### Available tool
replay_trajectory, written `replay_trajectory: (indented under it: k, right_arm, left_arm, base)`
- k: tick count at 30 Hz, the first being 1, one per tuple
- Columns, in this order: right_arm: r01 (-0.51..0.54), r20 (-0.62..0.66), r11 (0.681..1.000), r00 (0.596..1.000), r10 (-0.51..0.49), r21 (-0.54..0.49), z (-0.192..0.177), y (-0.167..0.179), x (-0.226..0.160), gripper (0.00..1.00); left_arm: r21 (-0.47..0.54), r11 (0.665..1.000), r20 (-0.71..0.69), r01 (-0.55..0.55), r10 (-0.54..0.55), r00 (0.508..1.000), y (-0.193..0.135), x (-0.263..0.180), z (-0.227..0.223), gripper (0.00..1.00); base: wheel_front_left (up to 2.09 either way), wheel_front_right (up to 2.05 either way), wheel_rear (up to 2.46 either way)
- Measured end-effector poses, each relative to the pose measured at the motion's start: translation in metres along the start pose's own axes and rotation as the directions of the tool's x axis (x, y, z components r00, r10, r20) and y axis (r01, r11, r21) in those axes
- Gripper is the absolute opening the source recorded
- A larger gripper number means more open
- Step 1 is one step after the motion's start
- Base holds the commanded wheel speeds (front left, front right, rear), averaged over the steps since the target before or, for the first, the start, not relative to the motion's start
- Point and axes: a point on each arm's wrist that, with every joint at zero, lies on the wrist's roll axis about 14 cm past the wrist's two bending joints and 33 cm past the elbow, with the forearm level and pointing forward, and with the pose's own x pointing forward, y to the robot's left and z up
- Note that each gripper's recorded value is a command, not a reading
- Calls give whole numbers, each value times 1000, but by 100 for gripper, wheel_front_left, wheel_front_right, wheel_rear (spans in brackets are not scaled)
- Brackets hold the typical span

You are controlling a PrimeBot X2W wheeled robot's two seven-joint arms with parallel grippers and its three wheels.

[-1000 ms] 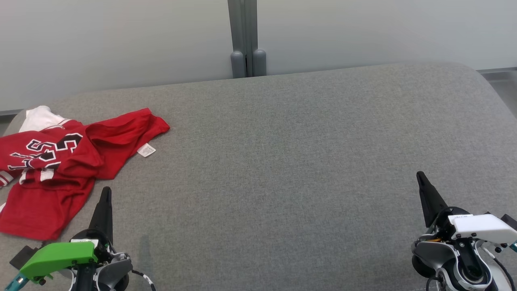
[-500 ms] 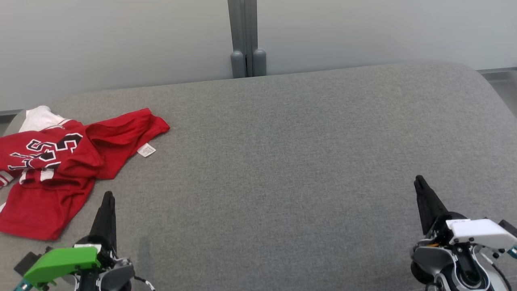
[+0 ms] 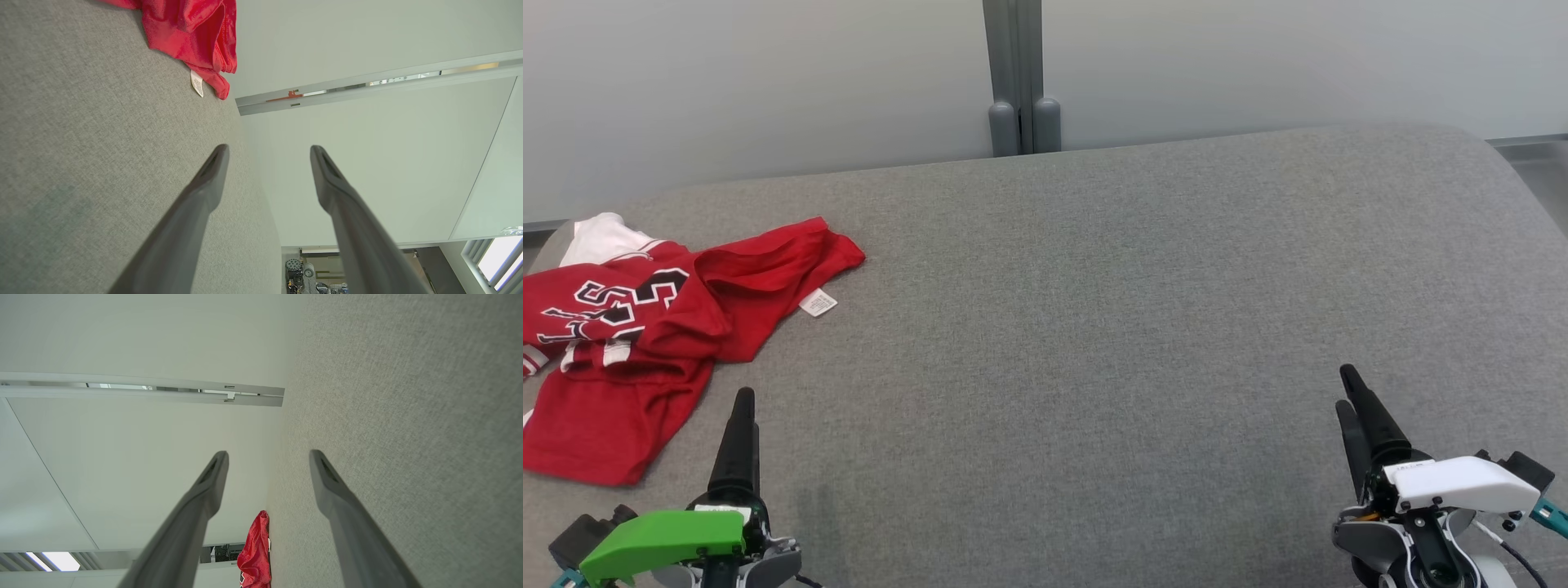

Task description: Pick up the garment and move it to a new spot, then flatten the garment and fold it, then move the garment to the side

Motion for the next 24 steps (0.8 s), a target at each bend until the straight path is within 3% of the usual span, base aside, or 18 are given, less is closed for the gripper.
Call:
replay_trajectory:
  k: [7, 16, 24]
  right_arm:
    - [-22, -31, 979, 999, 16, -201, -11, 7, 2, 100]
    - [-65, -50, 906, 998, 49, -419, -19, 17, 3, 100]
    - [-93, -62, 848, 996, 72, -521, -25, 23, 3, 100]
  left_arm:
    - [184, 983, 17, 12, -16, 1000, -7, 0, 4, 100]
    - [359, 933, 10, 10, -14, 1000, -10, -3, -4, 100]
    - [482, 876, 10, 16, -23, 1000, -13, -5, -8, 100]
  base:
    - [0, 0, 0]
    - [0, 0, 0]
    - [0, 0, 0]
